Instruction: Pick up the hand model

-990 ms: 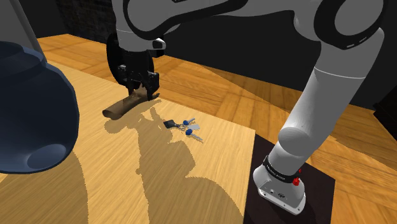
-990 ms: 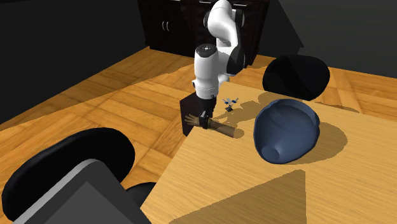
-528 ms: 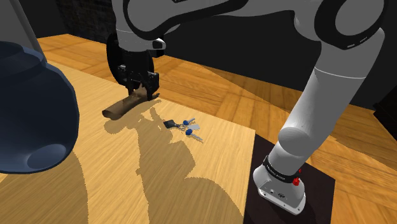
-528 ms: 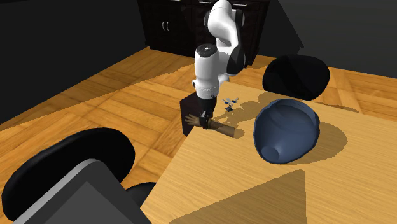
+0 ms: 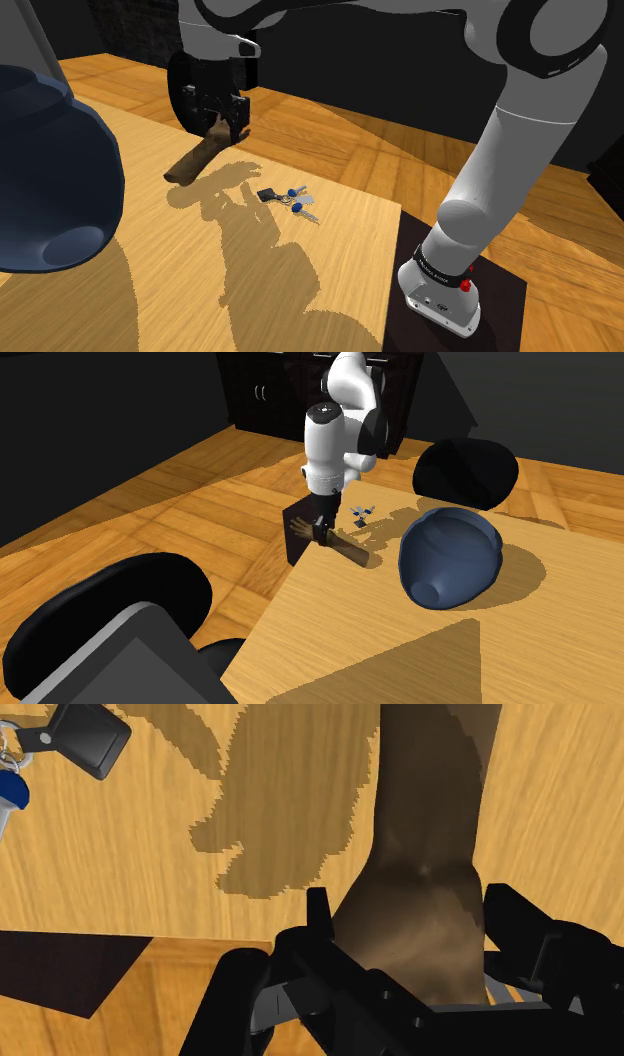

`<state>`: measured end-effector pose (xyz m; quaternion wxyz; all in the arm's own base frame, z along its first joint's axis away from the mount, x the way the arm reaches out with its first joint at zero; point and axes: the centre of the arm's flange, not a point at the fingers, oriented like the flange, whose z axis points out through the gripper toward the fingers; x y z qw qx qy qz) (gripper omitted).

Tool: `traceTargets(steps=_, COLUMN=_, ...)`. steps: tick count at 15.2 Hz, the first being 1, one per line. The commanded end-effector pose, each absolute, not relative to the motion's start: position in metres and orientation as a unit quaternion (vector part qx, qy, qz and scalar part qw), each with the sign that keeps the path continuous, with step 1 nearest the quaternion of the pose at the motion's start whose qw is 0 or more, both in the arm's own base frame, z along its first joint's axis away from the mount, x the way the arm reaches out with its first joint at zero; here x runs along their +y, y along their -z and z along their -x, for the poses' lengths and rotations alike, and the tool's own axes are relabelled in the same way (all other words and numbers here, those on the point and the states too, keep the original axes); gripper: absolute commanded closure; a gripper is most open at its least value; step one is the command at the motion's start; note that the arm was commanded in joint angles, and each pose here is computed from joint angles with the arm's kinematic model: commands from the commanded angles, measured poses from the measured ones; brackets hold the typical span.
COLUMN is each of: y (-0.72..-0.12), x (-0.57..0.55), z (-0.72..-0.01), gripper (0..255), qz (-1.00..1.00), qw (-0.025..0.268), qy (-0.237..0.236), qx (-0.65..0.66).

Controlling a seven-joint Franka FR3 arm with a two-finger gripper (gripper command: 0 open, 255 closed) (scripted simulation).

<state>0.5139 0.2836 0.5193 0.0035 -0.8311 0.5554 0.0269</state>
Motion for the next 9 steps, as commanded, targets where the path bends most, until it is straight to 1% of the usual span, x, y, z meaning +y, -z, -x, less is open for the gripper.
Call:
traceTargets(steps=1, y=-0.53, x=0.284, z=-0.513, gripper=255, qz=0.831, qw=0.003, qy=-0.027, qx=0.555)
traceTargets(steps=7, y=-0.562, x=0.284, z=-0.513, gripper=255, qz=0.831, qw=0.003, qy=-0.027, qx=0.555)
traceTargets(steps=9, y=-0.563, x=0.284, z=-0.513, gripper=255, qz=0.831, qw=0.003, qy=-0.027, qx=0.555)
